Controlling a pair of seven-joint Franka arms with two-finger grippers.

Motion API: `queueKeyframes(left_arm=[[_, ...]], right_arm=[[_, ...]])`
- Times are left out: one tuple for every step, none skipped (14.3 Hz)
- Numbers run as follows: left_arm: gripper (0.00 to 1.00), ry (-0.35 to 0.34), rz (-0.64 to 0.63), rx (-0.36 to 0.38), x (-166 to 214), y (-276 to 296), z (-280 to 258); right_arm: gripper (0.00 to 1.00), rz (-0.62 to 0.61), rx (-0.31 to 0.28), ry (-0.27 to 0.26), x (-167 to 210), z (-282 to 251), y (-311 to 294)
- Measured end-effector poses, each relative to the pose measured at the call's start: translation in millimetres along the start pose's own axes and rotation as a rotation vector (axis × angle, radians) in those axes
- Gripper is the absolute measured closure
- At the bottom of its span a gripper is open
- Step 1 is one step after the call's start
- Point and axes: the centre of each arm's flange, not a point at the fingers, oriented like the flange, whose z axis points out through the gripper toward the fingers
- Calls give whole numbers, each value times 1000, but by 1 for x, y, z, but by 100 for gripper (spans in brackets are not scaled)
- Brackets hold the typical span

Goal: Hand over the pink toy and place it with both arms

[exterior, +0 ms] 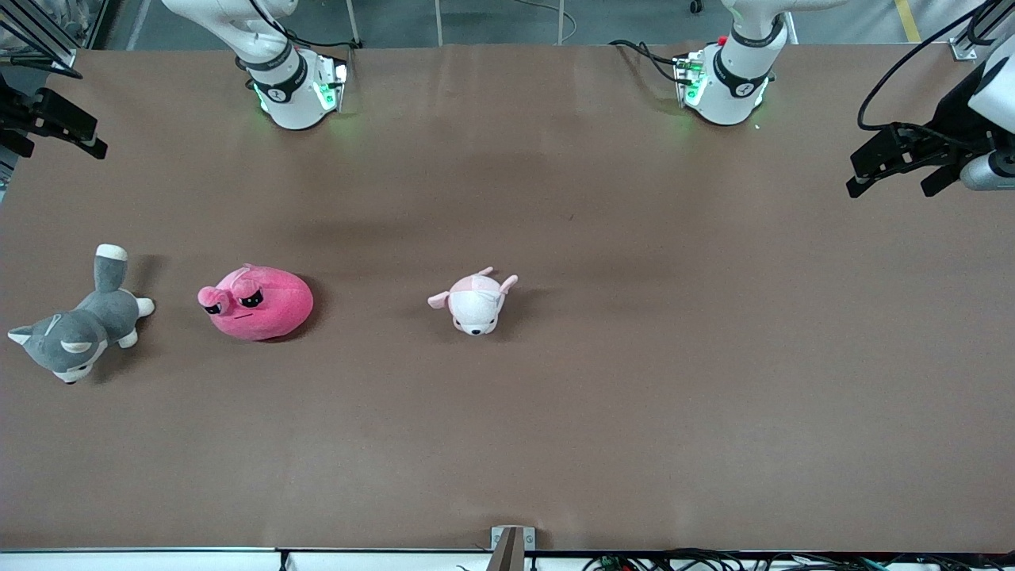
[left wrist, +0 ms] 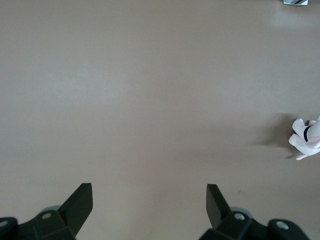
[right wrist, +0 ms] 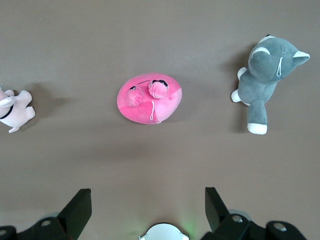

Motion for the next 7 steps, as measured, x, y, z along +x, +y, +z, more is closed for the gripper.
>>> queueKeyframes(left_arm=[[0,0,0,0,0,0,0],[0,0,0,0,0,0,0],[0,0,0,0,0,0,0],[0,0,0,0,0,0,0],[0,0,0,0,0,0,0],[0,0,0,0,0,0,0],[0,0,0,0,0,0,0]], right_arm=[[0,-3,-1,-3,0,2,-2],[0,-7,-2,-4,0,3,-3],[0,-14,-2,-4,0,3,-3],[0,-22,-2,-4,0,3,-4],[0,-27,-2,-4,0,3,-4],[0,-30,-2,-4,0,3,-5],[0,-31,-2,-3,0,2,-5]])
